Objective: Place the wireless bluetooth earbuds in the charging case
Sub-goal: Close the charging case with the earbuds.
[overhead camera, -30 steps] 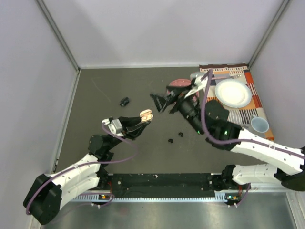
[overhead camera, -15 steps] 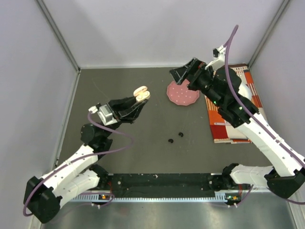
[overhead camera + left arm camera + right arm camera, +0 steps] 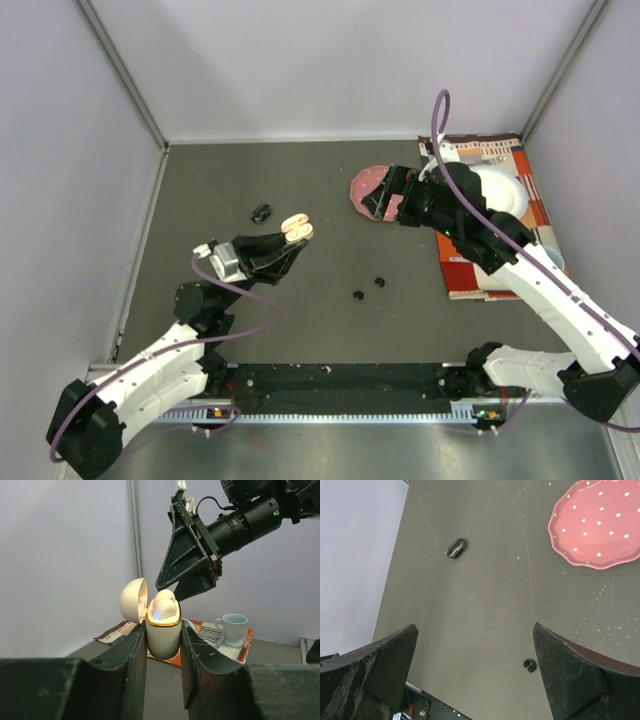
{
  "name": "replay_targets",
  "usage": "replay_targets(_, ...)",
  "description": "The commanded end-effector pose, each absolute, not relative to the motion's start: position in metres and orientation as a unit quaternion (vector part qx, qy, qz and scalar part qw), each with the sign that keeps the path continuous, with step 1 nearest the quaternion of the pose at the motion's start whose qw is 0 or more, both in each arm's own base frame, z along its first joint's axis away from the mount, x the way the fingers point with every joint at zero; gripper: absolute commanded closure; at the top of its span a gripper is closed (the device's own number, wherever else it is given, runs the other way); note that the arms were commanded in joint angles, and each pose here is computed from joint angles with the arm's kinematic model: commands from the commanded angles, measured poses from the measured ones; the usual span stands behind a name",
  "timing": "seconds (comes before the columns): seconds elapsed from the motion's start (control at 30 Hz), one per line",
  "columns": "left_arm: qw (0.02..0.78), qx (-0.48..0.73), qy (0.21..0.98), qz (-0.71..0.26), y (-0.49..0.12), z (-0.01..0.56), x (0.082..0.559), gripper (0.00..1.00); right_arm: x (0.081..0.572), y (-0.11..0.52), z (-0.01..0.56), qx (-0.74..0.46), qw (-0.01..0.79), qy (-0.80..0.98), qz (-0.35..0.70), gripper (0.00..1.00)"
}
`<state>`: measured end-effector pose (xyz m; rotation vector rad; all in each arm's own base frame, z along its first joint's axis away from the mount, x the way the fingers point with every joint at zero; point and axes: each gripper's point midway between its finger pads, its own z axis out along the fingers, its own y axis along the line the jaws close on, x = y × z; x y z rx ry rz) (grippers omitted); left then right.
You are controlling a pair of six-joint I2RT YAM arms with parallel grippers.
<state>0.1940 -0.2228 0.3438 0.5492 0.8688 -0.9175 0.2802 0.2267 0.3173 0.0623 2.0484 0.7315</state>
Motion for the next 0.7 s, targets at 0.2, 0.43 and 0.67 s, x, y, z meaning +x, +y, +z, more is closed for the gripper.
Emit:
replay_targets(0.2, 0.737, 0.303, 0.376, -0.473, -0.241, 0.342, 0.173, 1.00, 0.275, 0.257, 0.336, -0.038, 0.476, 0.789, 0.386, 0.01)
replay_targets(0.43, 0.711, 0.349, 0.362, -0.492, -0.262, 0.338, 0.172, 1.00, 0.282, 0.282, 0.332, -0.062, 0.444, 0.796, 0.407, 0.01)
replay_targets(0.67, 0.695, 0.345, 0.358, -0.519, -0.271, 0.335, 0.173, 1.00, 0.283, 0.297, 0.316, -0.098, 0.418, 0.804, 0.412, 0.01)
